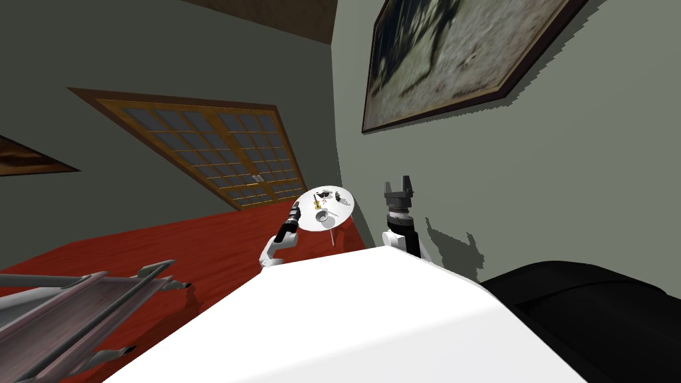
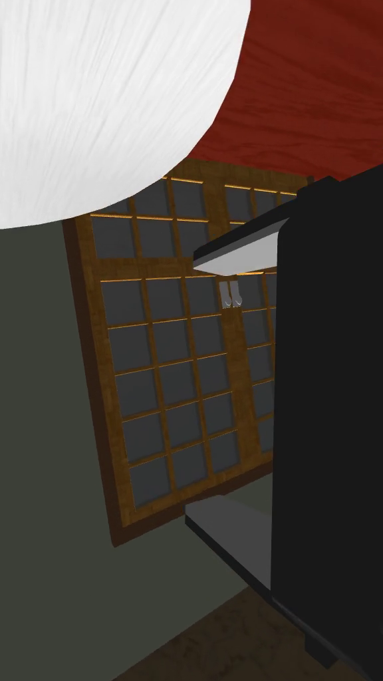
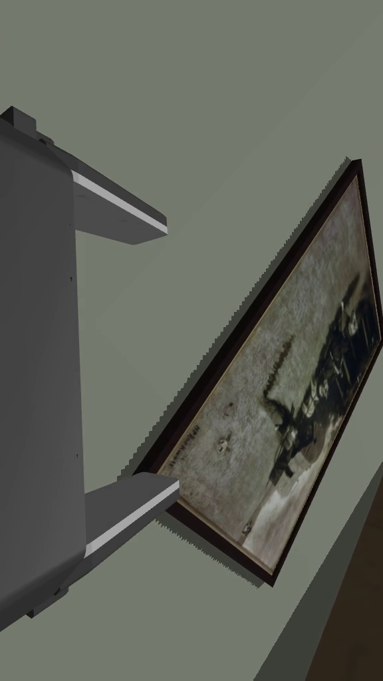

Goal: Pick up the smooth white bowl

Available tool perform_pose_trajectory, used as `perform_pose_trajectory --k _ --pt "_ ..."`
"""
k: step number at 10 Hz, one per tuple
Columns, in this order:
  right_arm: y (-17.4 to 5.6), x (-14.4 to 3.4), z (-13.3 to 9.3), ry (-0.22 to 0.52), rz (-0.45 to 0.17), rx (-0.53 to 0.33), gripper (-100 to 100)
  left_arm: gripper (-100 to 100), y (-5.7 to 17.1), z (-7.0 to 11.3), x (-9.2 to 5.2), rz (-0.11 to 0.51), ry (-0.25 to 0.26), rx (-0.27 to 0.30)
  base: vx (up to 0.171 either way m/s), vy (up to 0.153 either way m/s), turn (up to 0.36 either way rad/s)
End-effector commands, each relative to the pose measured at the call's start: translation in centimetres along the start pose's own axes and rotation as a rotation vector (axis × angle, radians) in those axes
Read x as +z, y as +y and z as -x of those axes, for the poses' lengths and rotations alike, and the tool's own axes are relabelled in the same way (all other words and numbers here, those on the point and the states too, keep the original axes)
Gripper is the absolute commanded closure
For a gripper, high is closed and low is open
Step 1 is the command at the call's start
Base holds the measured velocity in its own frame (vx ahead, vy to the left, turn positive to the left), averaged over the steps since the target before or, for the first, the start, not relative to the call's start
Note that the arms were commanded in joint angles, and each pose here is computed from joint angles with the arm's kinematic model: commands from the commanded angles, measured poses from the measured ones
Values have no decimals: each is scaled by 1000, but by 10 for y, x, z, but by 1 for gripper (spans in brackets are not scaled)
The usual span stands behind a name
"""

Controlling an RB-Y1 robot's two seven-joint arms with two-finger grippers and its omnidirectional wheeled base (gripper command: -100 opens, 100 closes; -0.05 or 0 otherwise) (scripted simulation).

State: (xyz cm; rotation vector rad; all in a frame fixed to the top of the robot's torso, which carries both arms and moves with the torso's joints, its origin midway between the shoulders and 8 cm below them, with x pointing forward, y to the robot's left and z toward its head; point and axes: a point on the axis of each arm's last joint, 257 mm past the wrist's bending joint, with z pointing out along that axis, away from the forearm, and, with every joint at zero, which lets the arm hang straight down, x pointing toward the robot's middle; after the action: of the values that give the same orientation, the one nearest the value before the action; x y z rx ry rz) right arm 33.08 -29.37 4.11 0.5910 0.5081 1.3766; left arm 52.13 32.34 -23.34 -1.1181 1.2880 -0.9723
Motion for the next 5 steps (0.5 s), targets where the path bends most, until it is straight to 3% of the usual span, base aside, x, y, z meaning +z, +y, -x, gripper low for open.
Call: perform_pose_trajectory --k 1,2,4,5 --pt "0 0 0 0 0 0 0 -100 18 -2 9 57 2 4 3 -37 17" --pt "0 0 0 -1 0 0 0 -100 28 -2 8 77 2 4 5 -30 -3" --pt "0 0 0 -2 0 1 0 -100 53 -6 19 162 8 7 6 -33 -3" --pt "0 0 0 -3 1 1 0 -100 69 -6 17 198 9 7 8 -60 12"
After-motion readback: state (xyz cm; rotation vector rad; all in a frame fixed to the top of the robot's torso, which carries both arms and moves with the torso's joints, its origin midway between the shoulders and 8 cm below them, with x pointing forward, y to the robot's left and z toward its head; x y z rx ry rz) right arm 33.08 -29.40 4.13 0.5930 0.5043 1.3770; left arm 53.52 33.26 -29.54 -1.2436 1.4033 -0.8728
